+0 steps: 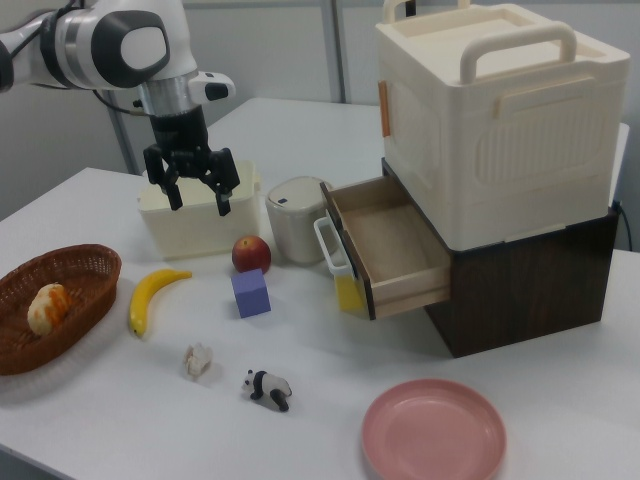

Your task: Slide the drawer open

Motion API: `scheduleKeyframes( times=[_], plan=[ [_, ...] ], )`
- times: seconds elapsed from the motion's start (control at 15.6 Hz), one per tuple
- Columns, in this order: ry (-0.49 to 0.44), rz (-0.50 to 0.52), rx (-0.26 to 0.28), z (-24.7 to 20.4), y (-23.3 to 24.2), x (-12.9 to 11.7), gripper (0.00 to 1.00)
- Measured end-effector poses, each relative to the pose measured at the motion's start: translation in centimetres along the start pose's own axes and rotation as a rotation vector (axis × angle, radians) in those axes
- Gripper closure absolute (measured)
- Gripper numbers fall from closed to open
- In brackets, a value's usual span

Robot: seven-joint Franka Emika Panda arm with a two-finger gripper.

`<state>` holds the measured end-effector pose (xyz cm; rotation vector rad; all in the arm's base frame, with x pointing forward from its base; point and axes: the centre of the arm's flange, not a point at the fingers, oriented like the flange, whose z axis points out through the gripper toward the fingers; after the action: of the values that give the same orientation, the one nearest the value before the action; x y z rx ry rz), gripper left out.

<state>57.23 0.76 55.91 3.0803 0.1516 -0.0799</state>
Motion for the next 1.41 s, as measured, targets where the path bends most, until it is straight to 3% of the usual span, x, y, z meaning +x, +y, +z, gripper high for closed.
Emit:
scheduleKeyframes(
  times=[0.19, 0.32, 1.41],
  plan=[
    [0.015, 0.171, 0.017, -0.9, 0.1, -0.3, 0.00],
    [0.026, 0.217, 0.024, -1.5, 0.3, -0.5, 0.00],
    [0.029, 0.231, 0.025, -2.0, 0.4, -1.0, 0.00]
  ],
)
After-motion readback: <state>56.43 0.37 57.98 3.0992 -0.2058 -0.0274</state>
